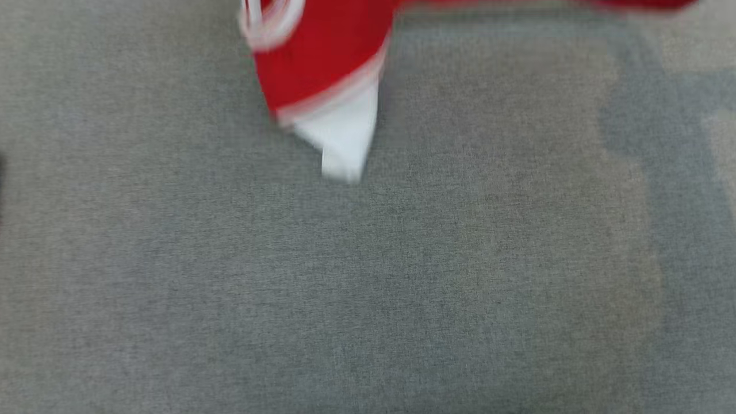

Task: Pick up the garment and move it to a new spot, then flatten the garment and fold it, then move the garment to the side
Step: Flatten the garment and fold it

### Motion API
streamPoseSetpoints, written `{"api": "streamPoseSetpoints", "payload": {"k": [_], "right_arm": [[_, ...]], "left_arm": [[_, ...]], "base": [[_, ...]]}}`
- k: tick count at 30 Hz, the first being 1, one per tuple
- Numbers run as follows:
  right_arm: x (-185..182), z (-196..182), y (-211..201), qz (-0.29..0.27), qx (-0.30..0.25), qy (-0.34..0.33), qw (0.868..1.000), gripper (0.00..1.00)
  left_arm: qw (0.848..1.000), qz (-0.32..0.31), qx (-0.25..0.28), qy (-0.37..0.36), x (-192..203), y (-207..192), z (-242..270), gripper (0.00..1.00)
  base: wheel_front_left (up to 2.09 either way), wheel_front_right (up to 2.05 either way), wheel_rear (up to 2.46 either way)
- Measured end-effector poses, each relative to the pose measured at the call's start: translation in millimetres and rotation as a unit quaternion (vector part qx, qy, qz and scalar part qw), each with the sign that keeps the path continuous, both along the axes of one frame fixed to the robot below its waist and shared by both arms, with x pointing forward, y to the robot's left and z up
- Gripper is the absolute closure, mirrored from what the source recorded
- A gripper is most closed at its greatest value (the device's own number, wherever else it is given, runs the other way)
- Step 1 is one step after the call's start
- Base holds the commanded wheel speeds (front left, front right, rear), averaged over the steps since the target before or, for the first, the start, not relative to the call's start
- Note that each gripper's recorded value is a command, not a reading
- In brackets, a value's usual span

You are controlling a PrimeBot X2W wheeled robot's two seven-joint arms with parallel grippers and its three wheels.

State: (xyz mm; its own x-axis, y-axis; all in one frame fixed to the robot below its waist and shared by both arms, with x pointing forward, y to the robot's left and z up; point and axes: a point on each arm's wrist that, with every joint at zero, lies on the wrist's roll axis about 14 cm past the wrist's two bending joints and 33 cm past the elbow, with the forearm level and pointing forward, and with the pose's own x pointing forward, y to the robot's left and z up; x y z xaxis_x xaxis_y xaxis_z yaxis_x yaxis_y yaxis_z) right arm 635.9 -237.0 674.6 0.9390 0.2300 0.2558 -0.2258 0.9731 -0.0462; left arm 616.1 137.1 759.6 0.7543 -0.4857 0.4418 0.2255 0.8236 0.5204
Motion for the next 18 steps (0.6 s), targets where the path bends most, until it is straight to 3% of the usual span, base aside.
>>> {"api": "streamPoseSetpoints", "payload": {"k": [6,9,12,18], "right_arm": [[31,57,-13,-0.058,-0.078,-0.127,0.987,1.00],[45,64,-4,-0.062,-0.111,-0.152,0.980,1.00],[60,38,16,-0.042,-0.127,-0.147,0.980,1.00],[74,-82,40,-0.004,-0.116,-0.048,0.992,1.00]], "left_arm": [[0.994,0.039,0.032,-0.101,37,-9,36,1.00],[0.985,0.031,0.036,-0.164,30,-23,57,1.00],[0.983,0.018,0.037,-0.181,29,-31,40,1.00],[0.996,-0.005,0.066,-0.055,40,-33,-90,1.00]], "base": [[0.00,0.00,0.00],[0.00,0.00,0.00],[0.00,0.00,0.00],[0.00,0.00,0.00]]}}
